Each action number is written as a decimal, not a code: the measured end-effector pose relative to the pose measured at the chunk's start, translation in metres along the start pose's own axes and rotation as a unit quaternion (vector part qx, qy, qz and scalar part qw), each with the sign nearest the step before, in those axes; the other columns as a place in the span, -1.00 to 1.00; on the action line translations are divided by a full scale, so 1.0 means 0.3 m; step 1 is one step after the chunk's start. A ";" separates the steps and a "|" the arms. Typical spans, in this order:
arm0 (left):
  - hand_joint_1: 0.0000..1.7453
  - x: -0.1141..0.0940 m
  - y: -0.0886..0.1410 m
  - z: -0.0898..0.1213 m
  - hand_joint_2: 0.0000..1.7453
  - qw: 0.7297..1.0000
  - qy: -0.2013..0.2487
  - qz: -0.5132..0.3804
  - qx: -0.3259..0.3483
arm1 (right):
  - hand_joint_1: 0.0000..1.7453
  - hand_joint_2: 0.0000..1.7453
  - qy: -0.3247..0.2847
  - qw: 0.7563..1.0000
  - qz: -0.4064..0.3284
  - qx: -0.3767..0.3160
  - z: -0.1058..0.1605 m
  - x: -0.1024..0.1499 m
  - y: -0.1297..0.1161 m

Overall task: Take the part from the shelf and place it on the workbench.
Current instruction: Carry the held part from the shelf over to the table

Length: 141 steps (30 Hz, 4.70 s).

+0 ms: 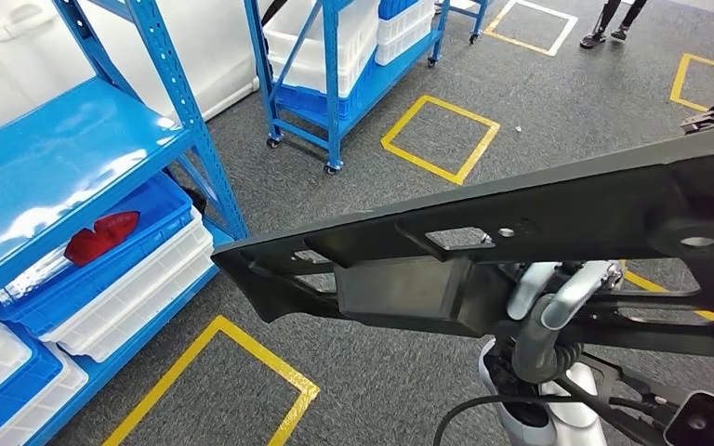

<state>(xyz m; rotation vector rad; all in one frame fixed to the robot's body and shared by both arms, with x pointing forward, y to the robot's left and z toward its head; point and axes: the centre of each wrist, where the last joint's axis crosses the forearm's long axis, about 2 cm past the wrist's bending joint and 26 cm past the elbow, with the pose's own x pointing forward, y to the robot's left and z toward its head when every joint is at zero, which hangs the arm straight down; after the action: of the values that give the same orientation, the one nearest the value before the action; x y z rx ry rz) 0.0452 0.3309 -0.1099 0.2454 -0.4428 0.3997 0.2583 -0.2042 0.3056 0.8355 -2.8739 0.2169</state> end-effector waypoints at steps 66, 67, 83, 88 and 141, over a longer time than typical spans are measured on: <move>-1.00 -0.040 -0.105 0.033 1.00 0.999 0.040 -0.010 -0.028 | 1.00 1.00 0.047 0.999 -0.007 0.010 0.034 -0.050 -0.002; -1.00 -0.043 -0.105 0.034 1.00 0.999 0.041 -0.009 -0.026 | 1.00 1.00 0.048 0.999 -0.008 0.008 0.041 -0.051 -0.003; -1.00 -0.031 -0.026 0.017 1.00 0.997 0.060 -0.030 0.028 | 1.00 1.00 0.078 0.994 0.052 -0.053 0.143 0.011 -0.072; -1.00 -0.035 -0.014 0.016 1.00 0.998 0.058 -0.030 0.025 | 1.00 1.00 0.091 0.992 0.054 -0.063 0.186 0.035 -0.085; -1.00 -0.005 -0.052 0.010 1.00 0.999 0.037 -0.007 -0.016 | 1.00 1.00 0.084 0.996 0.031 -0.002 0.103 -0.016 -0.082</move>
<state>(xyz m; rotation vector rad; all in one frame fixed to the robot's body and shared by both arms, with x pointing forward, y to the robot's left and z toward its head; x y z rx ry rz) 0.0494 0.3156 -0.1102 0.2023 -0.3750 0.3870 0.2727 -0.2276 0.2769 0.6921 -2.7441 0.2738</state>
